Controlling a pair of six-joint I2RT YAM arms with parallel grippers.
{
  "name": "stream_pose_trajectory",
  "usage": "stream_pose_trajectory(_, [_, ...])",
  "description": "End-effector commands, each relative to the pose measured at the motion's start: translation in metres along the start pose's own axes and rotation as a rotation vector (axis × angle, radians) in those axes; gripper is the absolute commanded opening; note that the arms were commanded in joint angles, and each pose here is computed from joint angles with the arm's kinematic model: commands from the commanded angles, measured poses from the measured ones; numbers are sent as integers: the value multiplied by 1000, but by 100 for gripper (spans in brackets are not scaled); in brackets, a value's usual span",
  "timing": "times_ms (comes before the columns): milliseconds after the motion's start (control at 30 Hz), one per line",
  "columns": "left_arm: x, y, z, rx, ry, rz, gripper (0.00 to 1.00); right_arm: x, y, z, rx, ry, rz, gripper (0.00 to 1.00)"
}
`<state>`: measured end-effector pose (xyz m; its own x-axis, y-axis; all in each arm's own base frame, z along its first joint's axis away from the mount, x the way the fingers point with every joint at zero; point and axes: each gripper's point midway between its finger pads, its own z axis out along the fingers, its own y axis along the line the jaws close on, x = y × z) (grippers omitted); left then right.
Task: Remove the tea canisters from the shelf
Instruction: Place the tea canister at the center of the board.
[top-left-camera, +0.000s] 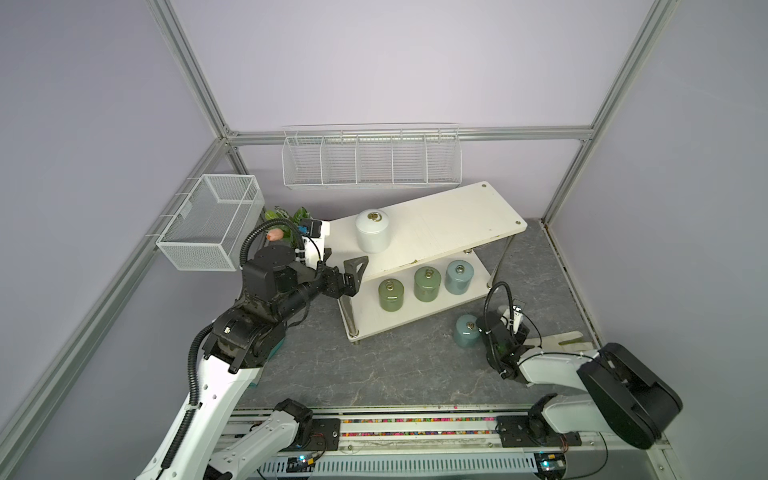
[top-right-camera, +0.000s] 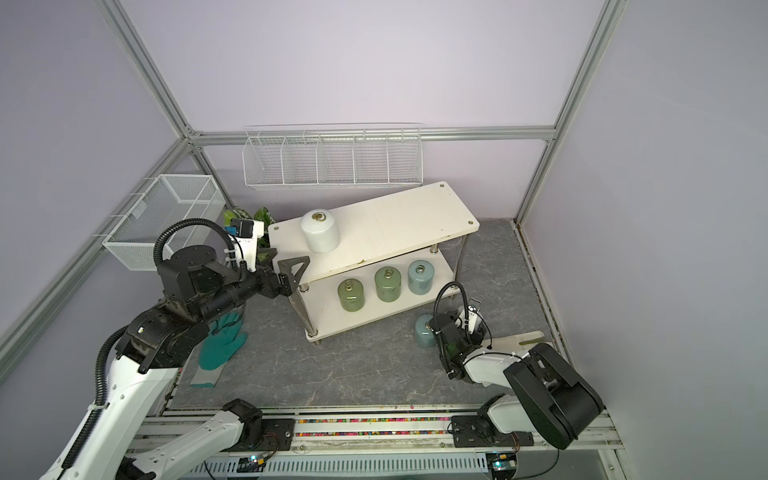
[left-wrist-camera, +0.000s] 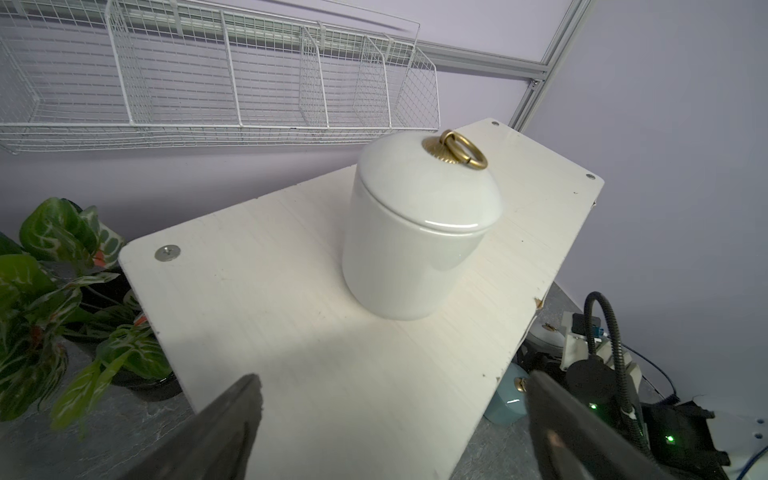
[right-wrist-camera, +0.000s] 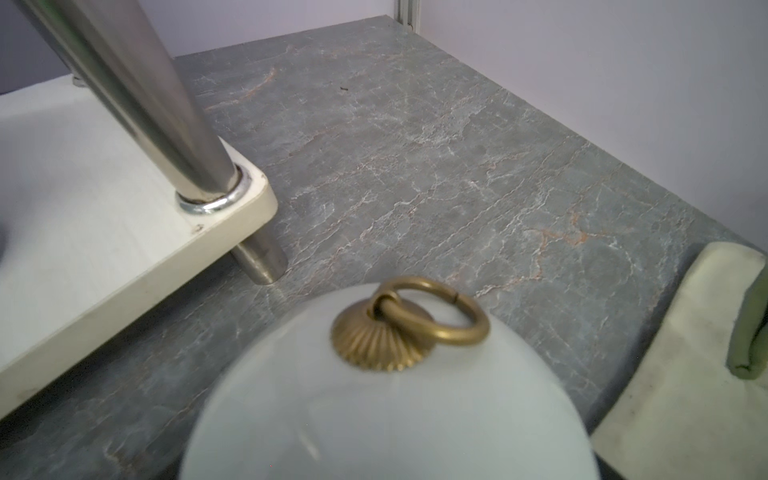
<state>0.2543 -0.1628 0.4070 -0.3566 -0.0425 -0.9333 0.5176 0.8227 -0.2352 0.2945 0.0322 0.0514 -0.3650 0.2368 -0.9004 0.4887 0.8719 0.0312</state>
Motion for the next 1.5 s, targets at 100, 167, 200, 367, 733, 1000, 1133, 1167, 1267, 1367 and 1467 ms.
stream_pose_trajectory(100, [-6, -2, -5, 2, -11, 26, 100, 2, 7, 7, 39, -52, 64, 61])
stream_pose_trajectory(167, [-7, -2, -5, 1, -12, 29, 100, 2, 8, 5, 42, -53, 63, 62])
stream_pose_trajectory(200, [-7, -2, -5, -2, -12, 28, 100, 2, 8, 5, 46, -51, 53, 62])
stream_pose_trajectory(367, [-10, -4, -8, 5, -21, 29, 100, 1, 11, 3, 47, -48, 34, 71])
stream_pose_trajectory(733, [-10, -5, -17, 9, -30, 34, 100, 8, 20, -11, 50, -38, -49, 71])
stream_pose_trajectory(1000, [-9, -6, -23, 11, -36, 37, 100, 8, 16, -19, 104, -17, -65, 86])
stream_pose_trajectory(1133, [-7, -5, -23, 10, -35, 36, 100, 11, 22, -20, 94, -8, -77, 83])
stream_pose_trajectory(1167, [-6, -5, -22, 8, -33, 35, 100, 11, 23, -21, 92, -9, -79, 83])
stream_pose_trajectory(1267, [-6, -5, -23, 8, -31, 37, 100, 11, 23, -22, 98, -13, -73, 91])
stream_pose_trajectory(1367, [-6, -4, -22, 1, -31, 41, 100, 11, 22, -22, 99, -14, -68, 95])
stream_pose_trajectory(1467, [-6, -3, -20, -1, -28, 39, 100, 11, 22, -22, 99, -13, -66, 98])
